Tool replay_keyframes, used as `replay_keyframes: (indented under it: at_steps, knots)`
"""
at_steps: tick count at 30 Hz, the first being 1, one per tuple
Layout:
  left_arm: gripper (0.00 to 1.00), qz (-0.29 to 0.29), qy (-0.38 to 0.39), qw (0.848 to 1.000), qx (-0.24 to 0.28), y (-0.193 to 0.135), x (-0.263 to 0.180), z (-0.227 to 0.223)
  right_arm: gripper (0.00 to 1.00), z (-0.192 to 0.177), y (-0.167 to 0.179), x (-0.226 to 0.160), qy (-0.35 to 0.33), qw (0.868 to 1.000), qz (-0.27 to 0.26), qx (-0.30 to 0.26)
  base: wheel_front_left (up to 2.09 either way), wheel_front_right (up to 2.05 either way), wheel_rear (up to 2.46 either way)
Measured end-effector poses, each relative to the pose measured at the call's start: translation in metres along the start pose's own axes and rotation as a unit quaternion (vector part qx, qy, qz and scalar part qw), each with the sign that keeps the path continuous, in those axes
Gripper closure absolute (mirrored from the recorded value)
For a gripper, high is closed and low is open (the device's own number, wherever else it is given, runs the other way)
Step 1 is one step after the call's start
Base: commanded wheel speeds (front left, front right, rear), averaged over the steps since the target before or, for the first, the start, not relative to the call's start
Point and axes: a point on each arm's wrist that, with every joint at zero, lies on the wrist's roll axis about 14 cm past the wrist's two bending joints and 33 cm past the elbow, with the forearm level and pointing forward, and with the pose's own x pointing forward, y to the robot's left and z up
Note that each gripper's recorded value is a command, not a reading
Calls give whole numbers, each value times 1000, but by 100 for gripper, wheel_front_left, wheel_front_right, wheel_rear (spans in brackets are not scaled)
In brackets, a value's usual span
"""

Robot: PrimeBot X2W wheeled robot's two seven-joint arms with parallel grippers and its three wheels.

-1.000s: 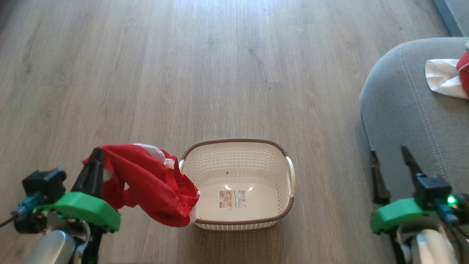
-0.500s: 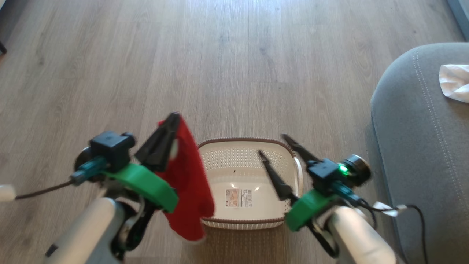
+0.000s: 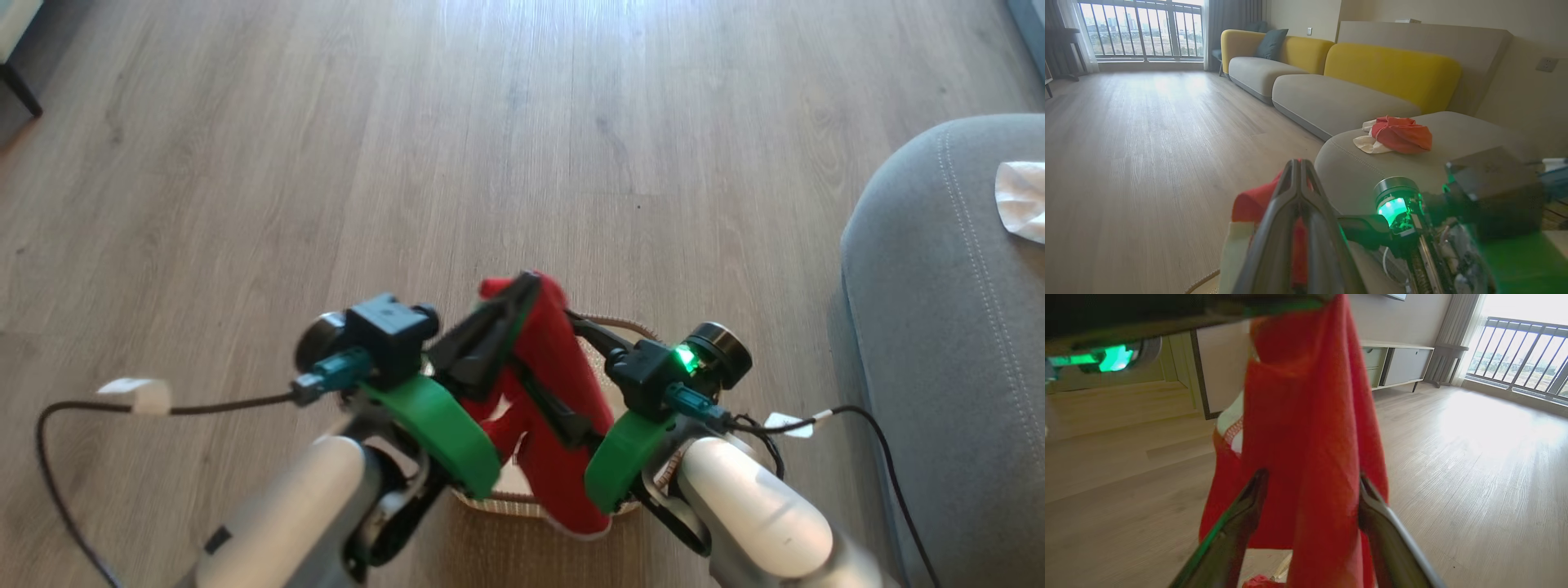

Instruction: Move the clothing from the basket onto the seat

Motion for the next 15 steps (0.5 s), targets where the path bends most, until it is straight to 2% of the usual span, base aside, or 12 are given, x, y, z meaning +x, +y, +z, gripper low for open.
replay_keyframes:
  at_steps: [1,2,3,4,9,10,11,12,13,14,15]
  knots:
    - [100,-8,-1,1000,-2,-5,1,1,0,-2,-1,0,5,1000,-1,0,0,0,0]
    - [100,-14,-1,1000,-4,-10,1,2,34,-6,-1,0,11,1000,-1,0,0,0,0]
    - [100,-18,-3,1000,-5,-13,0,3,78,-9,-2,-1,17,1000,-3,1,0,0,0]
    - [100,-21,-3,1000,-5,-16,0,4,100,-11,-3,-1,22,1000,-4,2,0,0,0]
    - [100,-22,-4,1000,-2,-18,-1,6,100,-10,-10,-2,22,1000,-15,5,0,0,0]
    - [91,-23,-4,1000,-2,-18,-1,6,100,-10,-12,-3,22,1000,-17,4,0,0,0]
    - [75,-24,-5,1000,-2,-19,-1,6,100,-10,-14,-4,23,1000,-21,5,0,0,0]
    - [54,-25,-7,1000,-3,-19,0,6,100,-10,-16,-4,24,999,-25,5,0,0,0]
    - [17,-25,-8,1000,-2,-20,0,6,100,-11,-19,-5,24,999,-29,5,0,0,0]
    - [0,-24,-9,1000,-3,-19,0,5,100,-10,-22,-6,24,999,-34,5,0,0,0]
    - [0,-22,-7,1000,-3,-18,0,4,100,-10,-25,-7,23,999,-39,5,0,0,0]
